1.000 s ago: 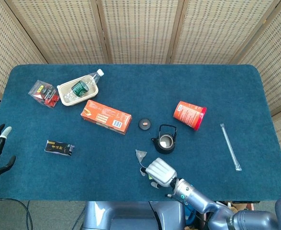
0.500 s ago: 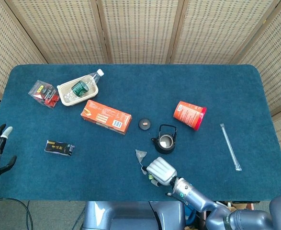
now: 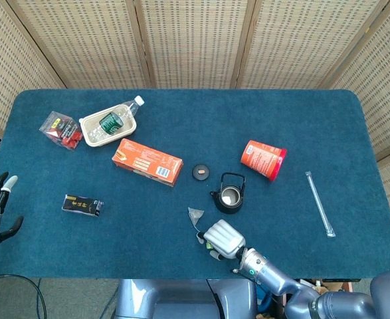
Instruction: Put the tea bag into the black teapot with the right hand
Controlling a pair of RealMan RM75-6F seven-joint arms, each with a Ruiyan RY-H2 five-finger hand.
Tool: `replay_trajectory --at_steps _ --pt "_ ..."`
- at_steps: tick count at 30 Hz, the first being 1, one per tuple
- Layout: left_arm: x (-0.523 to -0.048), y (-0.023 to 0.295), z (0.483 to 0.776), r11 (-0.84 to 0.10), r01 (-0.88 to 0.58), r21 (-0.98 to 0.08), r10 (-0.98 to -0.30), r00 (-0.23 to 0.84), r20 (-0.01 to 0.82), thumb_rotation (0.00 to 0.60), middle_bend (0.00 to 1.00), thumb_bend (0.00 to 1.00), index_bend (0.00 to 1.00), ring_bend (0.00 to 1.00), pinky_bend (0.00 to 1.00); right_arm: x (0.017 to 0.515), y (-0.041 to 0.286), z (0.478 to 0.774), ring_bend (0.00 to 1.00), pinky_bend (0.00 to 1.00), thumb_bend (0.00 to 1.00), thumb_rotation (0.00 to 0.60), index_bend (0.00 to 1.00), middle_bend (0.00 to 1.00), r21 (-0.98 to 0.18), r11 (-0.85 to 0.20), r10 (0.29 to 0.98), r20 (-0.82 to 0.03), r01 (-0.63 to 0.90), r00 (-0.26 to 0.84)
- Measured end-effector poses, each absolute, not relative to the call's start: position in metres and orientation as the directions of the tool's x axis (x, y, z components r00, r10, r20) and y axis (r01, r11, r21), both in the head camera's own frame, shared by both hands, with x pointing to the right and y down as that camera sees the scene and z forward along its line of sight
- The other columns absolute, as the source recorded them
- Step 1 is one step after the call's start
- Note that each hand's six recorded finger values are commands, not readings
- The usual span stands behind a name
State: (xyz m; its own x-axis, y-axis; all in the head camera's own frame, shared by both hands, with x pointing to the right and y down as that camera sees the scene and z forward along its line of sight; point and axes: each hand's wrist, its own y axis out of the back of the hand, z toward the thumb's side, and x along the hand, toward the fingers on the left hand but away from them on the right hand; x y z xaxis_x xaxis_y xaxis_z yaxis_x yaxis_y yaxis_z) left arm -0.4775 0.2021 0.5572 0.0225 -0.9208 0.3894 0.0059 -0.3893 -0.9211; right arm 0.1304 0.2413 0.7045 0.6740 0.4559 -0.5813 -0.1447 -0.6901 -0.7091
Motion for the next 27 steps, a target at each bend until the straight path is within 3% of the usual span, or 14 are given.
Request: replay_trajectory --at_steps 27 --pt "-0.4773 0.2034 0.5563 -0.386 0.003 -0.923 -0.922 0.02 0.386 0.6 0.0 0.36 0.0 0.0 0.0 0.1362 0.2427 0.711 0.93 1.0 0.49 0.6 0.49 0.88 -0.698 -0.703 0.461 -0.591 -0.134 0.662"
